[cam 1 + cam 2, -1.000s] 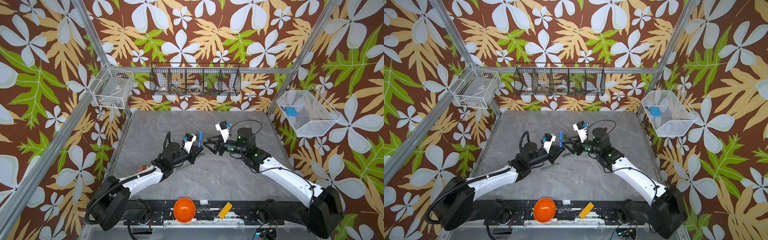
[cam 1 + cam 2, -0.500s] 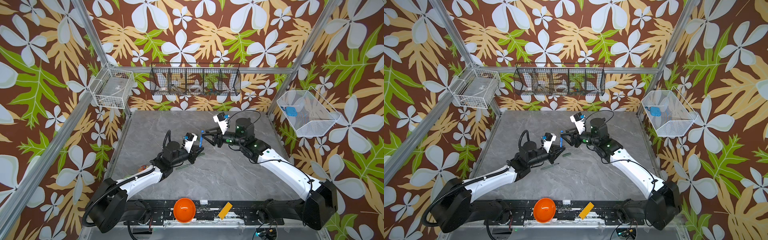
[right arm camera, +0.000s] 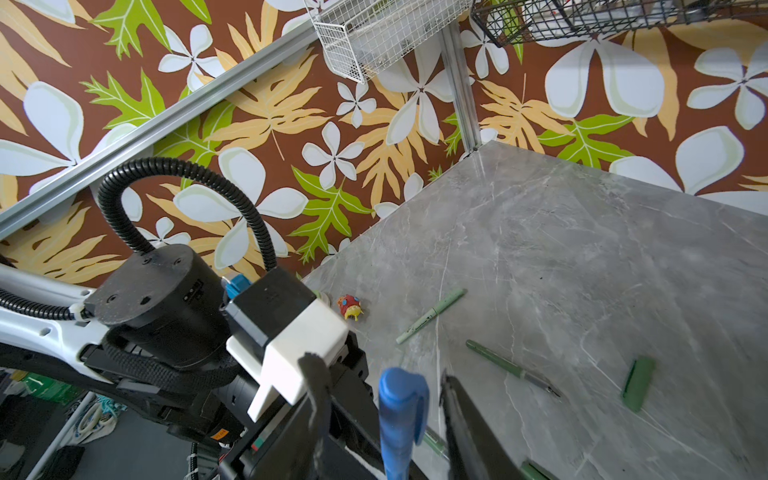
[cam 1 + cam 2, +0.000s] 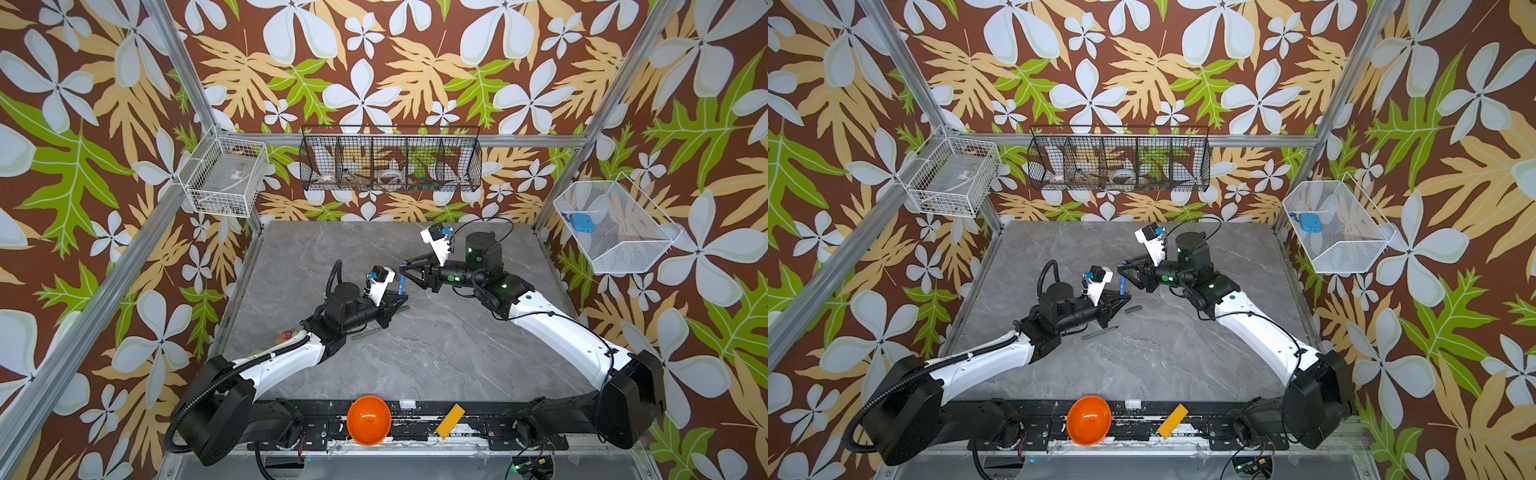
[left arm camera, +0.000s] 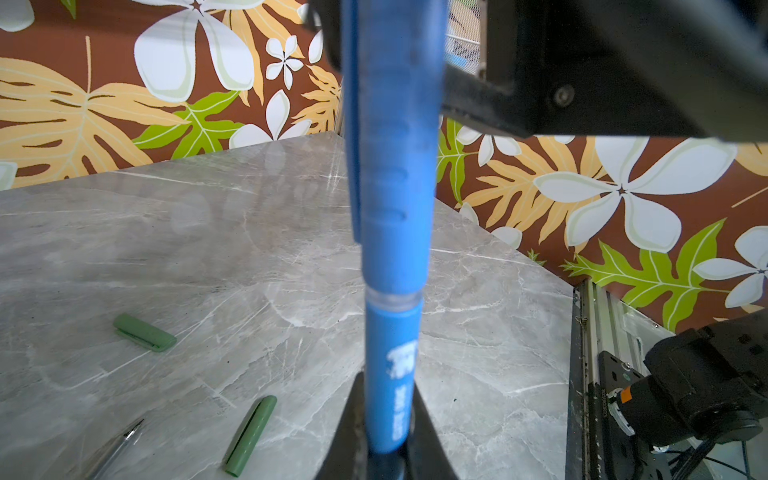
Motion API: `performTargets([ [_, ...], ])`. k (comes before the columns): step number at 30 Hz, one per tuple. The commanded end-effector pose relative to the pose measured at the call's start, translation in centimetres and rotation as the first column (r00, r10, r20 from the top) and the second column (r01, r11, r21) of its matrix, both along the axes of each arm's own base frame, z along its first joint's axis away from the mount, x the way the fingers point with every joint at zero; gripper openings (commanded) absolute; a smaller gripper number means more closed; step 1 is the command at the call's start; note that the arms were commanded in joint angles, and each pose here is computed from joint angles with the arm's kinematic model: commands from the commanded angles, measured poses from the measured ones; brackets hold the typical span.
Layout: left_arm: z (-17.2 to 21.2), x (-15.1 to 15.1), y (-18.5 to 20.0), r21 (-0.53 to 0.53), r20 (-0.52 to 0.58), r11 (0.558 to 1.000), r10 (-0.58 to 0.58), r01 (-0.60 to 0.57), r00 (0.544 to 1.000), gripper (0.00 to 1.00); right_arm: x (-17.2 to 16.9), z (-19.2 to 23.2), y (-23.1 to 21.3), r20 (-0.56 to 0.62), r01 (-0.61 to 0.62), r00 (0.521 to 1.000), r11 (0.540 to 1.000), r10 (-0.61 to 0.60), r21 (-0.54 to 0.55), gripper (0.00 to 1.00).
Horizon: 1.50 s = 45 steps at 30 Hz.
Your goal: Insert the pens into the pen caps
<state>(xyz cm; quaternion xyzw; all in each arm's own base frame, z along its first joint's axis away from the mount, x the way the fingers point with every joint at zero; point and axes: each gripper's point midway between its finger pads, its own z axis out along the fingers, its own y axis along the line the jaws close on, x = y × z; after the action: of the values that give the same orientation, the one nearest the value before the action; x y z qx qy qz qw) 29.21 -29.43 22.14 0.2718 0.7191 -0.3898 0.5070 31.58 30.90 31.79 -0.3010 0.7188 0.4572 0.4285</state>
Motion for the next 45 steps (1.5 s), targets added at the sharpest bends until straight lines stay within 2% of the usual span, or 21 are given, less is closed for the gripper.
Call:
performTargets([
  [1, 0.3, -0.1, -0.2, -0.002, 0.015, 1.0, -0.01, 0.01, 1.0, 0.0, -0.2, 0.5, 0.4, 0.001, -0.029, 1.0, 0.999, 0.029, 0.025, 0.38],
  [6, 0.1, 0.1, -0.1, 0.009, 0.019, 1.0, -0.002, 0.002, 1.0, 0.0, -0.2, 0.1, 0.9, -0.024, -0.05, 0.998, 0.998, 0.051, 0.032, 0.28],
  [11, 0.9, 0.5, 0.0, 0.001, 0.039, 1.0, 0.018, -0.018, 0.999, 0.0, -0.2, -0.5, 1.1, -0.039, -0.068, 0.997, 0.997, 0.069, 0.032, 0.07],
  [14, 2.1, 1.1, 0.1, -0.023, 0.062, 0.999, 0.048, -0.046, 0.997, 0.0, -0.6, -0.7, 1.2, -0.05, -0.086, 0.995, 0.996, 0.087, 0.033, 0.0],
  [20, 5.6, 2.9, 0.1, -0.102, 0.129, 0.989, 0.117, -0.104, 0.985, 0.0, -0.8, -2.7, 0.7, -0.083, -0.065, 0.994, 0.998, 0.064, -0.009, 0.0],
  [24, 8.5, 3.7, -0.4, -0.142, 0.188, 0.985, 0.122, -0.096, 0.975, 0.0, -0.9, -4.2, 0.3, -0.105, -0.042, 0.994, 0.998, 0.038, -0.041, 0.0],
  [35, 16.1, 5.2, 1.5, -0.323, 0.307, 0.943, 0.184, -0.08, 0.934, 0.0, -1.7, -6.5, 0.2, -0.146, -0.035, 0.989, 0.999, 0.031, -0.023, 0.0],
  [41, 16.9, 5.9, 2.0, -0.379, 0.314, 0.921, 0.215, -0.085, 0.925, 0.0, -2.2, -6.8, 0.6, -0.18, -0.051, 0.982, 0.997, 0.06, 0.055, 0.0],
  [45, 16.5, 5.9, 1.9, -0.356, 0.322, 0.93, 0.21, -0.087, 0.923, 0.0, -2.8, -6.2, 0.5, -0.177, -0.071, 0.981, 0.995, 0.083, 0.071, 0.0],
])
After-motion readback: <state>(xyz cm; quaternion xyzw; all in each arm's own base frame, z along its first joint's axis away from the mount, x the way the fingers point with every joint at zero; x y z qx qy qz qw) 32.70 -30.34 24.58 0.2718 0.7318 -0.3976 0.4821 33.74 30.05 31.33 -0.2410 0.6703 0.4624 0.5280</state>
